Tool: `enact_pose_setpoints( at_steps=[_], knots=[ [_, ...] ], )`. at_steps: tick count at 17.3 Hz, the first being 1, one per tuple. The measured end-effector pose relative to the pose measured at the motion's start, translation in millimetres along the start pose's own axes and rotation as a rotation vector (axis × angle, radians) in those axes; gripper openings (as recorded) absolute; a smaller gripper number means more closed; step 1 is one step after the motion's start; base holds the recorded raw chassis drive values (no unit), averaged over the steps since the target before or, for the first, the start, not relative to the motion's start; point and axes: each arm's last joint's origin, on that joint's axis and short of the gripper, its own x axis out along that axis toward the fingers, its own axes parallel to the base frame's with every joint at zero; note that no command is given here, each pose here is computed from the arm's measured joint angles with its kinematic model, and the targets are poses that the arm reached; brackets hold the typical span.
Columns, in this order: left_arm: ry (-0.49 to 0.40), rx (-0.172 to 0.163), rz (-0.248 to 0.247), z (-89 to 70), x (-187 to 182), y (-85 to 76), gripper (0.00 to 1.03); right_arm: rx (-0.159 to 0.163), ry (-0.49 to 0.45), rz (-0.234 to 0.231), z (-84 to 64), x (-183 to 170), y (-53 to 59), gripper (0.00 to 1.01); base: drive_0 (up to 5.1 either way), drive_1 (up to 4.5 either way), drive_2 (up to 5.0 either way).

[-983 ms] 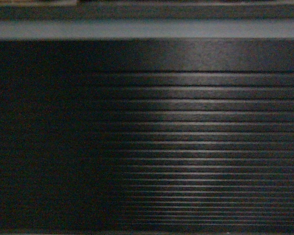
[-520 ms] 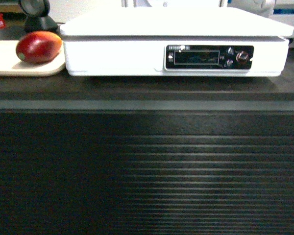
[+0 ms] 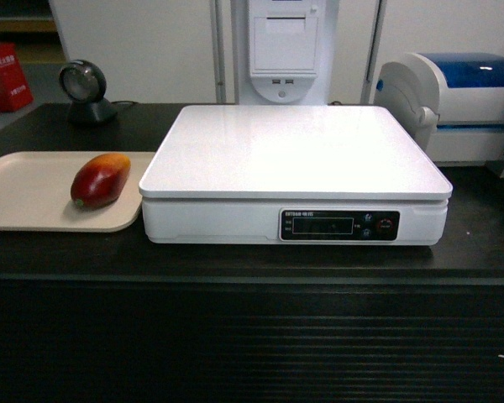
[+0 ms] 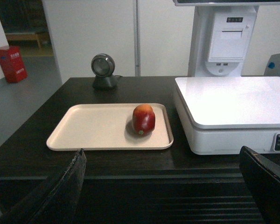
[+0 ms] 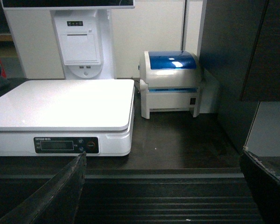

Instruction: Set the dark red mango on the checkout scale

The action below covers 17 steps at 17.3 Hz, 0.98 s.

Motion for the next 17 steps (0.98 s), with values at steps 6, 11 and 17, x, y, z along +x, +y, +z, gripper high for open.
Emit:
enact_pose_setpoints(
  at_steps=[6,11,17],
  knots=[
    [0.003,0.000,0.000,-0.2,0.0,0.0,0.98,0.000,0.007,0.000,-0.7,0.0,0.0,0.98,0.0,0.00,0.0],
    [0.003,0.000,0.000,-0.2,0.0,0.0,0.98,0.000,0.007,0.000,-0.7,0.0,0.0,0.98,0.0,0.00,0.0],
    [0.003,0.000,0.000,-0.2,0.0,0.0,0.98,0.000,0.007,0.000,-0.7,0.0,0.0,0.98,0.0,0.00,0.0]
  ],
)
